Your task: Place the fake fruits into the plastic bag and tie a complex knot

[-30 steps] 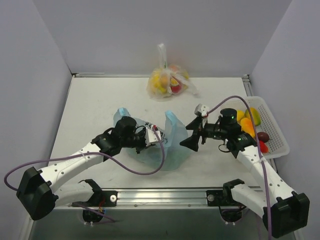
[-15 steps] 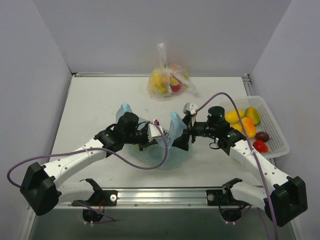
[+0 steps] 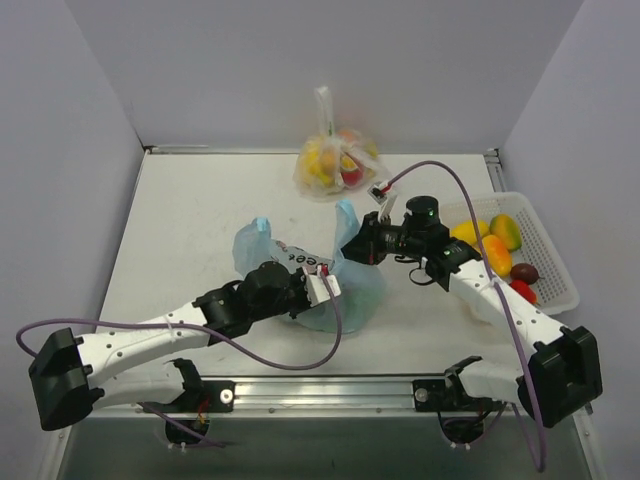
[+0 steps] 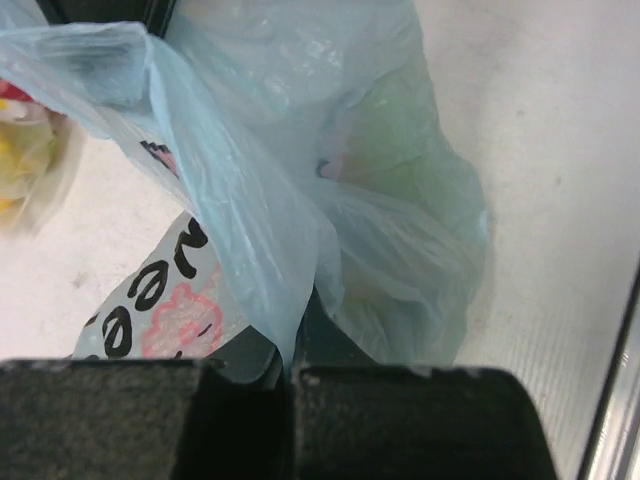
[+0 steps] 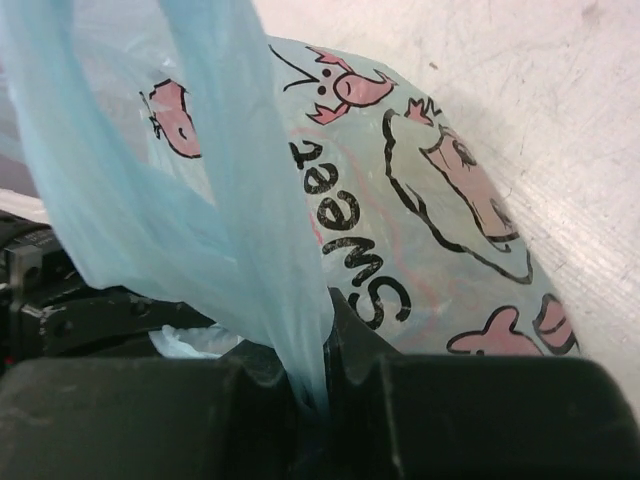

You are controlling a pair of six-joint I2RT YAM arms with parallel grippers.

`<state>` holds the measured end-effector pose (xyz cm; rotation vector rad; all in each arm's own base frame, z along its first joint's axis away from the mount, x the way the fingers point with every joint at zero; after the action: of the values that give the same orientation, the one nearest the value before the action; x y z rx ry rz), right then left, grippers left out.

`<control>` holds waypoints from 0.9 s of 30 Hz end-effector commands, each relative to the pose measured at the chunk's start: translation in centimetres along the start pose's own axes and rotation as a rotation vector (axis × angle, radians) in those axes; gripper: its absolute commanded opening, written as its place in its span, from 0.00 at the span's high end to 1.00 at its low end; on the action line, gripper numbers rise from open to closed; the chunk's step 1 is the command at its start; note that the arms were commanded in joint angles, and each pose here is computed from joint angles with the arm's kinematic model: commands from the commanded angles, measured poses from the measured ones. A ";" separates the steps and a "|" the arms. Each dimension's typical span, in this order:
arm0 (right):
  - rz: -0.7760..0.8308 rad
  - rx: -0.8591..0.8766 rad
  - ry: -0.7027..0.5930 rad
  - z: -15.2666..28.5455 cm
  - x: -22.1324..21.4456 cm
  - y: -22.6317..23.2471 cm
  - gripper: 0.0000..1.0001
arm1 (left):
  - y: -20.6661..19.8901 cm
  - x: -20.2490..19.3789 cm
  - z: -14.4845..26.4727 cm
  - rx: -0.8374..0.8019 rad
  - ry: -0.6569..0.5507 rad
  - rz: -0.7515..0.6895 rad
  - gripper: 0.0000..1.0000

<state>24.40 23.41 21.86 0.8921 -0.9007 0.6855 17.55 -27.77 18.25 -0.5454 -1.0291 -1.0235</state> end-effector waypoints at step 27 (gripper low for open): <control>-0.001 -0.209 0.133 -0.1 -0.4 -3.6 1.00 | -1.7 1.4 3.3 -0.071 0.039 -0.093 0.59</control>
<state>25.72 21.78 17.62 0.6748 -0.7149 0.5936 16.17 -26.83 17.60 -0.4681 -0.9795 -1.0904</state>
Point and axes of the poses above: each gripper's point midway between its finger pads, its own z axis back along the fingers, its own y axis along the line the jaws close on, x = y × z, the point moved 3 cm from there along z, back along the fingers, and after that the axes turned 14 degrees about z, right-handed, at the moved point
